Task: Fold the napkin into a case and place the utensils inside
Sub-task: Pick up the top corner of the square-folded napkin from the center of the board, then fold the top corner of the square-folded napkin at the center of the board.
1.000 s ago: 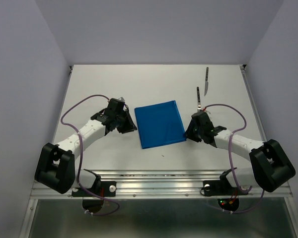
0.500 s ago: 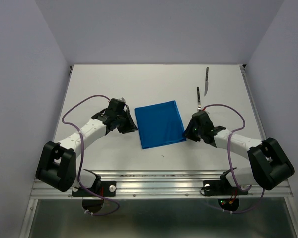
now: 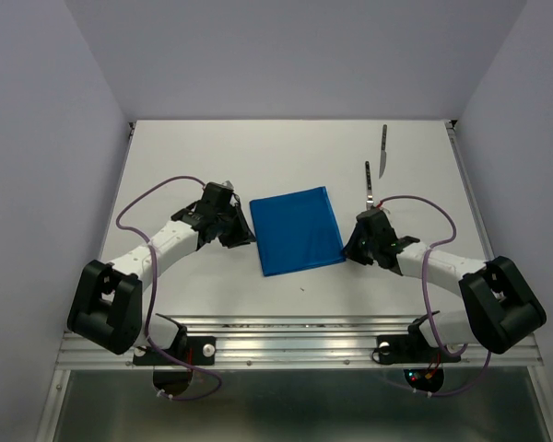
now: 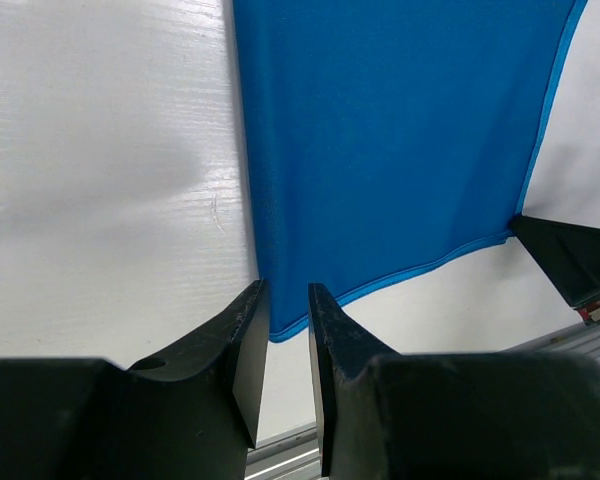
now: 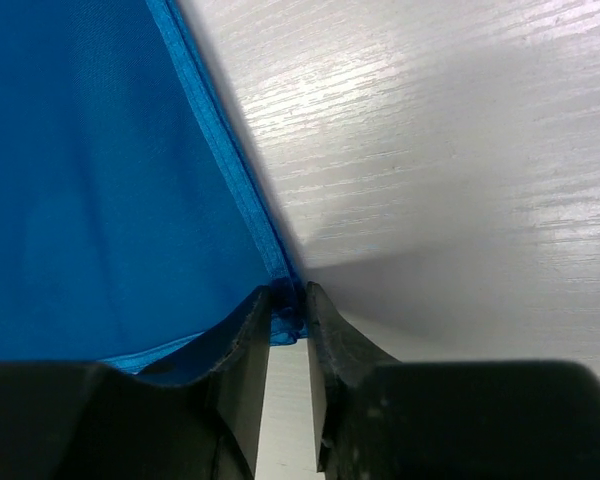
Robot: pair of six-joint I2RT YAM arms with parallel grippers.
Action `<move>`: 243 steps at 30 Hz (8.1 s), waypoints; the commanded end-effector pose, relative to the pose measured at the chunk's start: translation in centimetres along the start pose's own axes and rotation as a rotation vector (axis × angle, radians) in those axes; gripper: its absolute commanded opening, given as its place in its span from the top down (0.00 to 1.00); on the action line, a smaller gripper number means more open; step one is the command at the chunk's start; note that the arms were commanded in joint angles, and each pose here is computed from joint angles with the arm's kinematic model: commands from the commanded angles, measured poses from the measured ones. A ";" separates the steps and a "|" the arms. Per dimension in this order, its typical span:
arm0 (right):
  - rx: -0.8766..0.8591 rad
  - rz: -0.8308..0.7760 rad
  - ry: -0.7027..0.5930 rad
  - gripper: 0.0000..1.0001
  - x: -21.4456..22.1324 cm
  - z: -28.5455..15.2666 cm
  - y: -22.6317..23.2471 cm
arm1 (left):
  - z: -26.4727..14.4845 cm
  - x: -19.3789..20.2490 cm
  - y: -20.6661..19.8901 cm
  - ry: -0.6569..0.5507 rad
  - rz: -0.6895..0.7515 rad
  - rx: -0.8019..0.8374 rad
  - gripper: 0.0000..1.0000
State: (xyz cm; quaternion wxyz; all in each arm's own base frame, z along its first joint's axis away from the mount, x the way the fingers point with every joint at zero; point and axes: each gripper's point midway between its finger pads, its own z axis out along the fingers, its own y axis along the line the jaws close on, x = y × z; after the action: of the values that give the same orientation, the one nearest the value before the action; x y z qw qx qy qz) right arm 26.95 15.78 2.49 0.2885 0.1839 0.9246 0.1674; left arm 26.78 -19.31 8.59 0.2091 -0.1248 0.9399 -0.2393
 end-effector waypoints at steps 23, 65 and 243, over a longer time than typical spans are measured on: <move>0.007 -0.020 -0.046 0.77 -1.5 -0.6 0.3 | 0.3 0.0 -0.7 0.003 0.031 0.023 0.66; -0.085 -0.022 -0.023 0.77 -1.5 -0.8 2.3 | 0.6 0.2 -0.6 0.012 0.035 0.023 0.66; -0.490 -0.208 0.012 0.96 -6.2 10.7 29.2 | -4.4 -3.8 2.3 -0.129 -0.076 -0.031 0.66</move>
State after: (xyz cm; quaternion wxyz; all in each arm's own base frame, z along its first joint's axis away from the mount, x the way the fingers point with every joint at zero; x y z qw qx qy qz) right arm 43.70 39.79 7.35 0.3039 0.0104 0.8867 0.3484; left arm 27.91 -14.48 11.53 0.2453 -0.1840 0.9263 -0.2191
